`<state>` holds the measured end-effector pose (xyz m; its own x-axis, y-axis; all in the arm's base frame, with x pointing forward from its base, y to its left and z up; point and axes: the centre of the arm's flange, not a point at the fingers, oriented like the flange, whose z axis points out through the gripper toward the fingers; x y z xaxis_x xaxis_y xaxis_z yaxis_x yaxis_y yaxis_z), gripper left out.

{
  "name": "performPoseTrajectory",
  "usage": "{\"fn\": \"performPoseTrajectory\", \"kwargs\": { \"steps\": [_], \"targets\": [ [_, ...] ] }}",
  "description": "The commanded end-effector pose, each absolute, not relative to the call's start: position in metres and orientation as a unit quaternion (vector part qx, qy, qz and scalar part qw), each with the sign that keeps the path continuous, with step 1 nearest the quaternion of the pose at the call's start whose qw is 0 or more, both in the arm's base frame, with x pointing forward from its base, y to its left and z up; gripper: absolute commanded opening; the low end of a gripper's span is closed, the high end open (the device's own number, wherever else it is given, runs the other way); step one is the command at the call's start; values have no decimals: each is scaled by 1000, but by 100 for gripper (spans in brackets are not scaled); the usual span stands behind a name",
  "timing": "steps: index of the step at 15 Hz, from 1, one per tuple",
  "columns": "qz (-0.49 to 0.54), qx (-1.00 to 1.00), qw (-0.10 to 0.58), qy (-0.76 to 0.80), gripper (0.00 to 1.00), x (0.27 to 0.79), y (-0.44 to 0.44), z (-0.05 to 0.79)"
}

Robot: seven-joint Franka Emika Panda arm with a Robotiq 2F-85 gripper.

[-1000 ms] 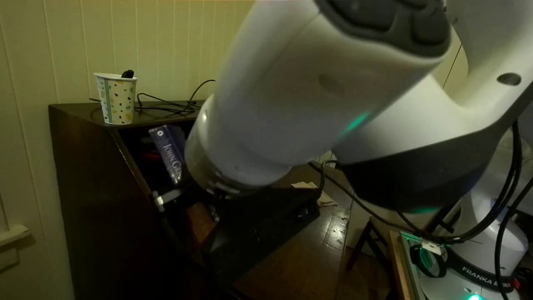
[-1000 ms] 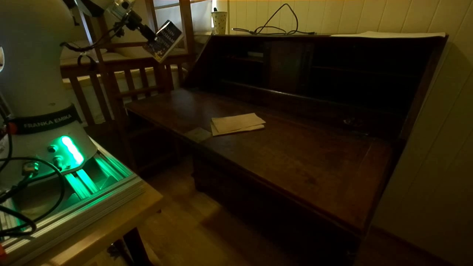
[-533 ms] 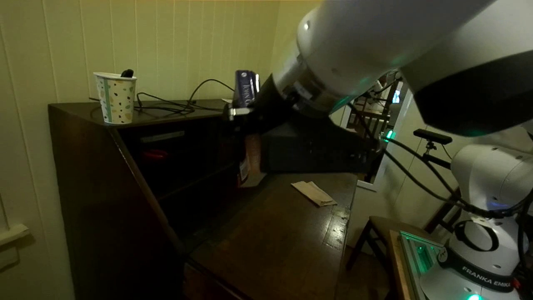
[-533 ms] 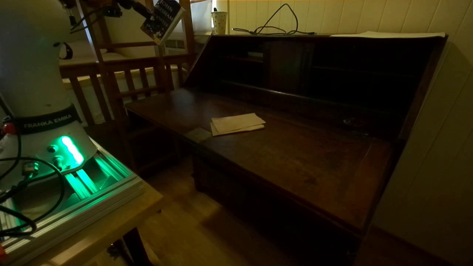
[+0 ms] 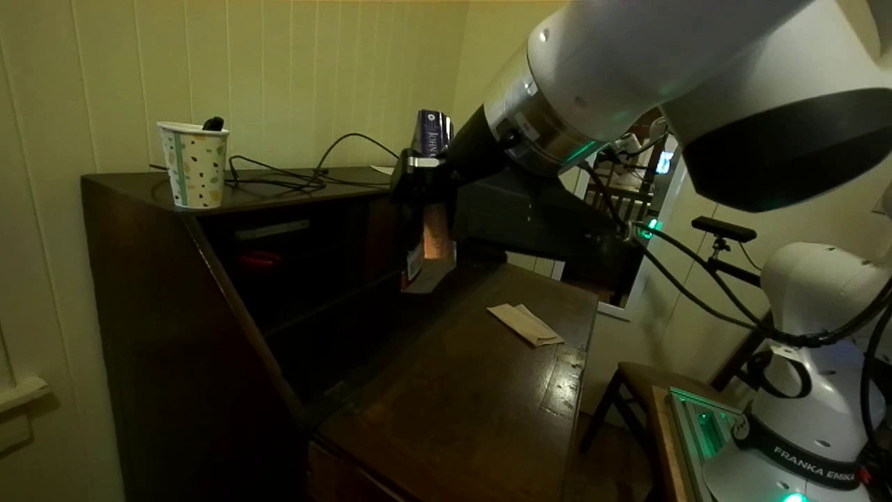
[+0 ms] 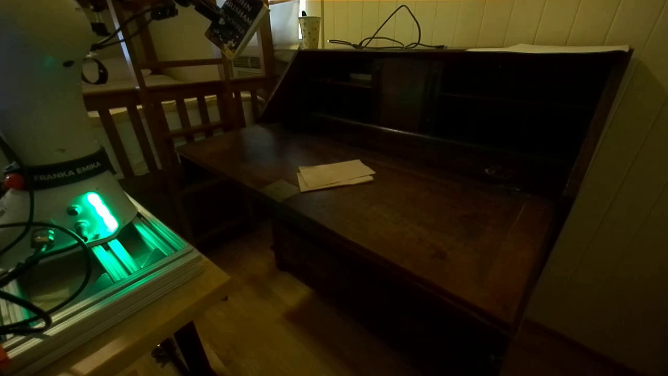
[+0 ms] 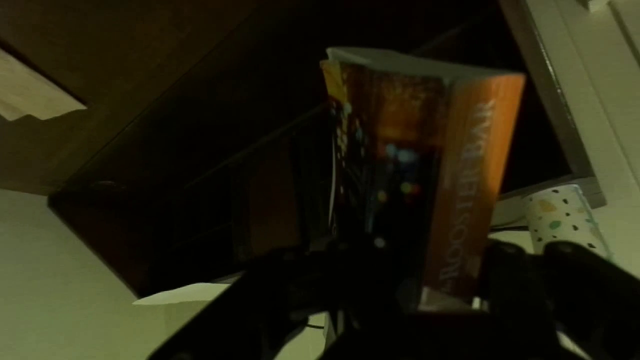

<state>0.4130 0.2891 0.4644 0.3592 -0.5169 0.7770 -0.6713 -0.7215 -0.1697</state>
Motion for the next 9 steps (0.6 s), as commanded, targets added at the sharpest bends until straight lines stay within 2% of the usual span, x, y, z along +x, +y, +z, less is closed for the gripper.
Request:
{"fn": "performPoseTrajectory", "kwargs": {
  "steps": [1, 5, 9],
  "targets": [
    [497, 814, 54, -298, 10, 408, 242, 481],
    [543, 803, 112, -217, 10, 412, 192, 500],
    [542, 810, 180, -133, 10, 416, 148, 519]
  ]
}}
